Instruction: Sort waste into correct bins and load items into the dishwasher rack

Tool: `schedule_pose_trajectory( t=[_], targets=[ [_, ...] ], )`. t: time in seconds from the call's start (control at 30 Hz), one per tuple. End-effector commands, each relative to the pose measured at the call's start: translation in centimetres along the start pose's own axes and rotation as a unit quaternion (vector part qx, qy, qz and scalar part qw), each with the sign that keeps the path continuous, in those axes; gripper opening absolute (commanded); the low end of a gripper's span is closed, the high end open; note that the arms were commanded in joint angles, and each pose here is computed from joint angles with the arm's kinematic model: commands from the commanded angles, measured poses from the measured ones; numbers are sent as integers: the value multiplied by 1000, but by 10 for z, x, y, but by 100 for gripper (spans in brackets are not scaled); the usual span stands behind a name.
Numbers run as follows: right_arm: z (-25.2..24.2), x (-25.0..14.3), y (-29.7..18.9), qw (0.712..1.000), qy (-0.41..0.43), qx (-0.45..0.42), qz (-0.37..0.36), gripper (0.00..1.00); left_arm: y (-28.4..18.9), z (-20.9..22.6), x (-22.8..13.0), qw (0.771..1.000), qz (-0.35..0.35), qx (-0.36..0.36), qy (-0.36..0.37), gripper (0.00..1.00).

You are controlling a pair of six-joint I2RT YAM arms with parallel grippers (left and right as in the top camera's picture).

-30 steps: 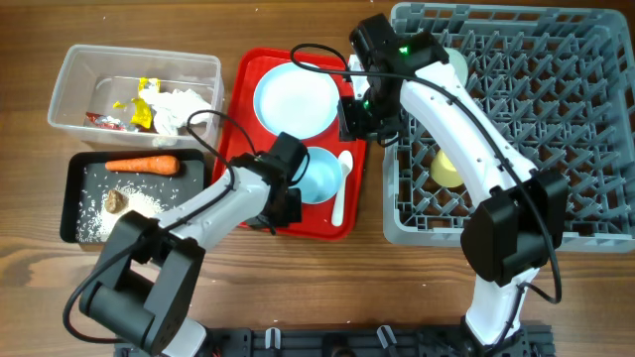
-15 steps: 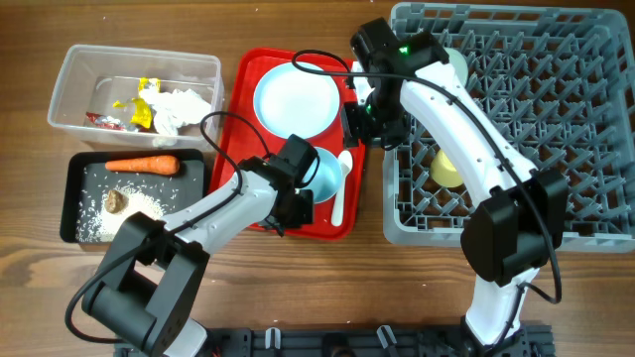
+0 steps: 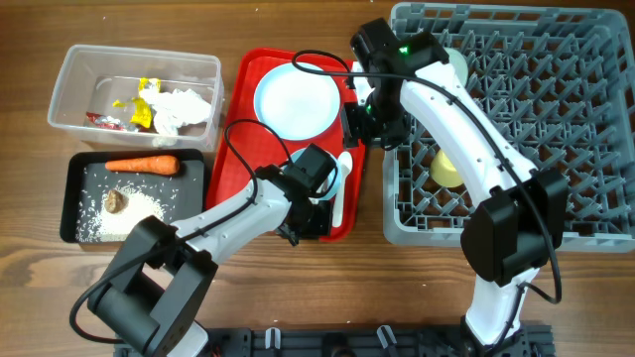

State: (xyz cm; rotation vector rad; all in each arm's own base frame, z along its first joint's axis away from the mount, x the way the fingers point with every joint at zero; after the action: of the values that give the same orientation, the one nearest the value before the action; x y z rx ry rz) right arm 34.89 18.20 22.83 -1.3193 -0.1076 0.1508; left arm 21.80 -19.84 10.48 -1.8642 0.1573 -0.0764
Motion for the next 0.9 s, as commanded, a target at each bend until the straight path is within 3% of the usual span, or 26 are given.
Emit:
schedule_pose_trajectory(
  t=[0.0,0.3,0.43,0.57,0.87],
  targets=[
    [-1,-3,-2,1000,-10,-7,-3,53,-3,-7,4,1000,-2,-15,14,4],
    [-1,-3,-2,1000,-11,-7,-3,53,-58,-27,30,996,-59,43,45,4],
    [-1,-3,-2,1000,-11,-7,-3,53,-67,-23,22,996,-27,75,34,6],
    [-1,-3,-2,1000,-11,-7,-4,53,-64,-14,7,995,18,100,22,18],
    [-1,-3,-2,1000,-11,-7,-4,53,-41,-6,-20,991,85,101,7,13]
  ],
)
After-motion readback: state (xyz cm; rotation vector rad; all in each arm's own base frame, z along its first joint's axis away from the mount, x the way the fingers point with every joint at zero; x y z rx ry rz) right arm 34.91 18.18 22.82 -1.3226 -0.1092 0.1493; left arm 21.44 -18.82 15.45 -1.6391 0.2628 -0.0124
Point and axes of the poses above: each gripper's point midway between its finger pads, its own y axis out along the fingers, its own z axis along the line the jaws close on, x = y × z, the point moved 10 cm from there along -y, back along the fingers, and after that the axes turned 1 degree about y, right-handed, at the moved point
